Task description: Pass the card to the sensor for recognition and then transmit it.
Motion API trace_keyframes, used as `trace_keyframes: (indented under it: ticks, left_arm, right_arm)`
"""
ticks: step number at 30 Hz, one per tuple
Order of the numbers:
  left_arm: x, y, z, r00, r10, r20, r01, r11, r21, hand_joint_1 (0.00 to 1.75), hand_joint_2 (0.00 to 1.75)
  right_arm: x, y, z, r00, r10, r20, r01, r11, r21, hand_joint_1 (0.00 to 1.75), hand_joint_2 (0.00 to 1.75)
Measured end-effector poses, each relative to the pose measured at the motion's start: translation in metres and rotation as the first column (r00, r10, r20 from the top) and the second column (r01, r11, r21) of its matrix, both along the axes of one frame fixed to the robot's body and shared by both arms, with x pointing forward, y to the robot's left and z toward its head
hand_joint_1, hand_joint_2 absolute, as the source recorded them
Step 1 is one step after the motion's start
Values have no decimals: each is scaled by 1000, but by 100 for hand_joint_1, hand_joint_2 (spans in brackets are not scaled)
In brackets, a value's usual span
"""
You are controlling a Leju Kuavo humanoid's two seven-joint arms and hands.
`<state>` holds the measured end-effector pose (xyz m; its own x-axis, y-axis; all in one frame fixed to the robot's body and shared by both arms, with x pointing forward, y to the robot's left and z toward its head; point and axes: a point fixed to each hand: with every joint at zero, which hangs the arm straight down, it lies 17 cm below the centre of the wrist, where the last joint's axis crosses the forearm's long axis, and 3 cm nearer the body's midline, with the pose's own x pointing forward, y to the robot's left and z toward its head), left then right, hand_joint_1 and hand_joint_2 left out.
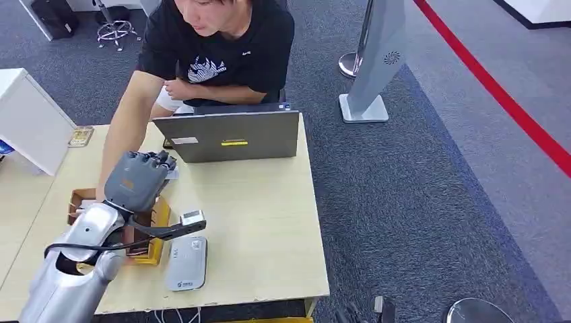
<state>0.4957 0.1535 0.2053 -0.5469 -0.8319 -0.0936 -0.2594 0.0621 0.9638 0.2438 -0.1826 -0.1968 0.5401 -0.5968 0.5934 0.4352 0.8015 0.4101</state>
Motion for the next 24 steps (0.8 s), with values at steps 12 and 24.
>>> trace_keyframes:
  ticks: [12,24]
  left_arm:
    - [6,16,5,999,33,12,-34,999,4,175,175]
    - [9,28,6,998,59,13,-59,998,-11,0,175]
  right_arm:
    - [0,2,0,1000,2,-1,-2,1000,2,0,175]
    - [-2,2,-1,1000,7,-4,-7,1000,-2,0,175]
